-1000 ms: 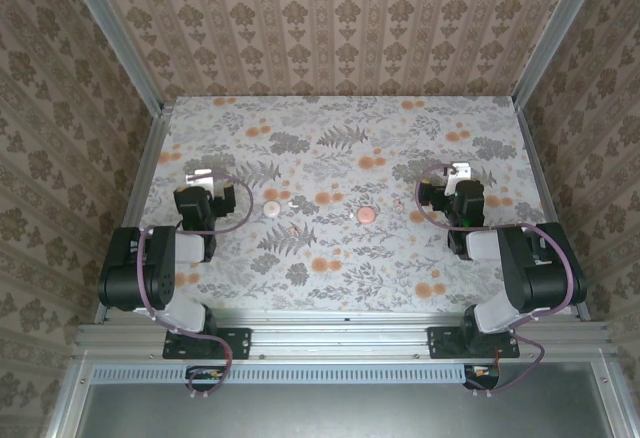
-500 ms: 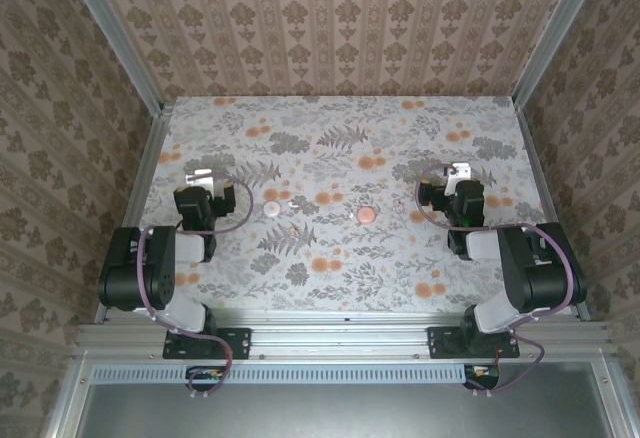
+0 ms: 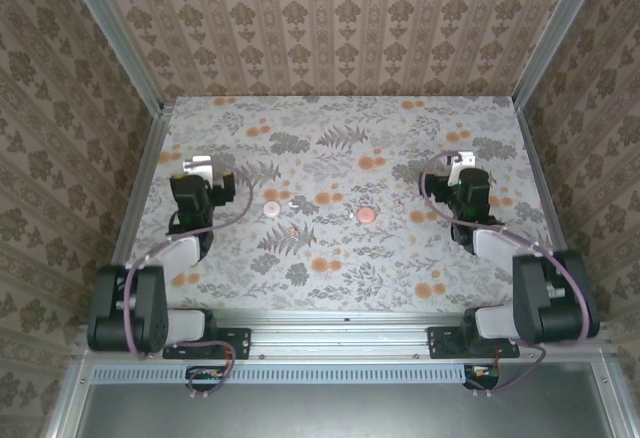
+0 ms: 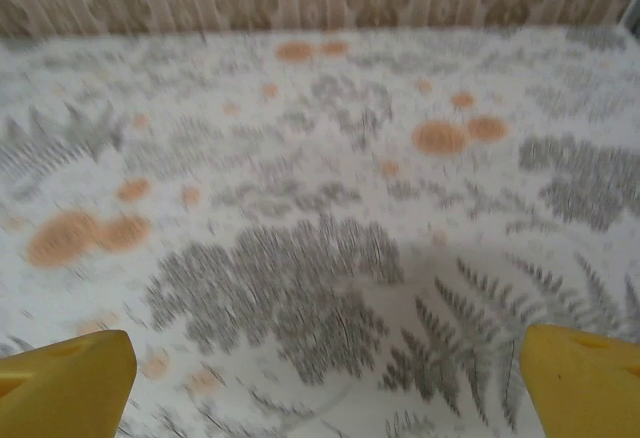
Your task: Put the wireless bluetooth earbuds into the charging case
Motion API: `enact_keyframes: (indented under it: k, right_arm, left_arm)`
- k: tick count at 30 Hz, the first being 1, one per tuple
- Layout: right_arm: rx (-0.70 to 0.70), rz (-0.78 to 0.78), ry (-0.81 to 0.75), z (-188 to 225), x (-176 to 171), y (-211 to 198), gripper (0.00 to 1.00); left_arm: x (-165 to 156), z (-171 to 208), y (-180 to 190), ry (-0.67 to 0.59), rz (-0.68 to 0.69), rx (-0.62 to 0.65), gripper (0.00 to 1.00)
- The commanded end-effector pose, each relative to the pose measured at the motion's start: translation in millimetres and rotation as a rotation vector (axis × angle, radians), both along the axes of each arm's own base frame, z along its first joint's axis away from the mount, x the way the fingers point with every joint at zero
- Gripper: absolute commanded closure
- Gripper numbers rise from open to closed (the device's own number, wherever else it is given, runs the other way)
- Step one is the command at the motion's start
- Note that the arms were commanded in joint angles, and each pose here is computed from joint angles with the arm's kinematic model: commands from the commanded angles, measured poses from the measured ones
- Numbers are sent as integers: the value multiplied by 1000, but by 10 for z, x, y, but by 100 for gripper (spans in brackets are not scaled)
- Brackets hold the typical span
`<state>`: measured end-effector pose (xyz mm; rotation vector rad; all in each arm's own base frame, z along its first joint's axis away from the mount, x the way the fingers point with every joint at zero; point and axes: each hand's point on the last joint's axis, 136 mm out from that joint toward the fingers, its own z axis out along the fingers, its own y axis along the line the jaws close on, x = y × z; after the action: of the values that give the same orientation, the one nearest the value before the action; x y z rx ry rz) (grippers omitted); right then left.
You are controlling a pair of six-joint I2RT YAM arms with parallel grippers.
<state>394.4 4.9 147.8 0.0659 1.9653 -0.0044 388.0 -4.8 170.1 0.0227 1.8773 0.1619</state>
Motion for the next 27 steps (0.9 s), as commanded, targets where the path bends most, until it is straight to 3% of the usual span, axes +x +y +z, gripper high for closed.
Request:
enact_keyframes:
  k: [1,5,8,14,18,22,27]
  right_arm:
    - [73,-16,123,153,-185,101,0]
    - [123,-72,231,408,-421,186,0]
    - [108,-32,342,526,-612,389,0]
    - [47,45,653,443,-1083,796,0]
    - [92,129,771,353,-1301,1056,0]
    - [101,139,887,254,-1401,1150,7]
    - [141,202,911,154,-1318,1353,17]
  left_arm:
    - [-154,206,-120,87,-37,-63,4]
    - [-392,358,-364,197,-77,-156,9]
    - [-587,314,-583,304,-112,-178,12]
    - [-973,-30,-891,579,-101,-272,17]
    - [-1030,-175,-1085,655,-125,-318,20]
    - [-1011,-292,-1096,739,-93,-298,20]
    - [-1134,-526,-1164,835,-109,-351,17]
